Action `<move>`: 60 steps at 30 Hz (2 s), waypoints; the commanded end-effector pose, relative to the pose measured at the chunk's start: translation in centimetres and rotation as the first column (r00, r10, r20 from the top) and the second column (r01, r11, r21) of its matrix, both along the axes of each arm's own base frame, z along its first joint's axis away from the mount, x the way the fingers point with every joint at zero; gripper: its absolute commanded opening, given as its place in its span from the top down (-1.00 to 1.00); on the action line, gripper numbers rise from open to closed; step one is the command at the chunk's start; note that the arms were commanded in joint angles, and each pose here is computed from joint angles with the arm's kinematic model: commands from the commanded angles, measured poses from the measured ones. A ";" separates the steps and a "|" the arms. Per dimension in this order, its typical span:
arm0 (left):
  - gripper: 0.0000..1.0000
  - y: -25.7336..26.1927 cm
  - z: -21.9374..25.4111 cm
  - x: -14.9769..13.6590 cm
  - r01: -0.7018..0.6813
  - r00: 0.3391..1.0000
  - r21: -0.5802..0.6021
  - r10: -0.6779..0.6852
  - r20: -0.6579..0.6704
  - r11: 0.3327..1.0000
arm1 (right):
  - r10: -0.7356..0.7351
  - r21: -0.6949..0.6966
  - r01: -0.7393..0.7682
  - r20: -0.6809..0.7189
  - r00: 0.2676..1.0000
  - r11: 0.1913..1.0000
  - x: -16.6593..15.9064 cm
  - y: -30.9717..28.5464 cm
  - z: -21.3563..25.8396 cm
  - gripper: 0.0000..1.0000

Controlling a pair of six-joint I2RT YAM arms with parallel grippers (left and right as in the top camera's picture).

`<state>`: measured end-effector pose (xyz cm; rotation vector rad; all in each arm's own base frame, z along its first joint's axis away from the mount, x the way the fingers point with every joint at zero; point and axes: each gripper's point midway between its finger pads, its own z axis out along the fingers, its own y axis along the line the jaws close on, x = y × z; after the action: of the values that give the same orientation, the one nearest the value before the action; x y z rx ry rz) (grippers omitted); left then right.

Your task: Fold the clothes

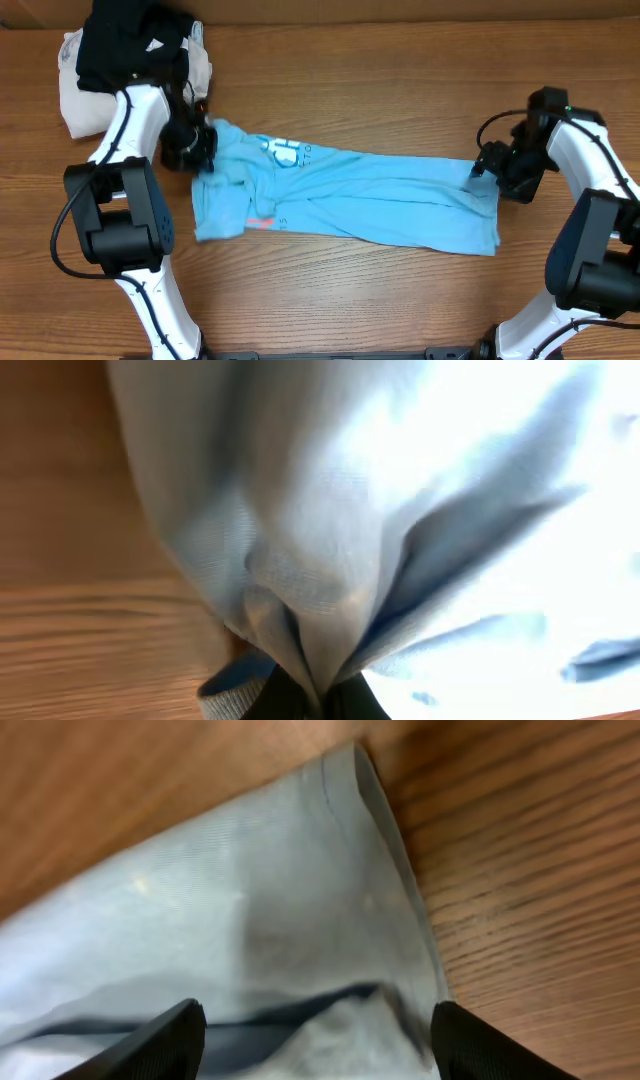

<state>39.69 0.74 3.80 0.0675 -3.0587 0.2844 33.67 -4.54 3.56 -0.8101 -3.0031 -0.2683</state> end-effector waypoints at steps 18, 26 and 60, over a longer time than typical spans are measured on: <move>0.92 1.1 2.7 2.2 0.019 0.997 0.063 -0.023 0.070 0.998 | -0.066 0.022 0.069 -0.114 0.991 0.997 -6.1 1.9 -6.3 0.72; 0.91 1.0 2.7 2.1 0.018 0.998 0.062 -0.022 0.065 0.998 | -0.179 0.019 0.181 -0.086 0.980 0.983 -4.6 -0.9 -4.8 0.92; 0.92 -2.4 2.7 2.3 0.091 0.993 0.063 -0.096 0.073 0.994 | 0.290 0.111 -0.325 0.249 0.924 0.939 2.3 27.3 7.6 0.75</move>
<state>41.12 -1.59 5.97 -0.0662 -3.1027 0.1990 35.04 21.69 10.21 -0.2347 -3.1608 -0.5860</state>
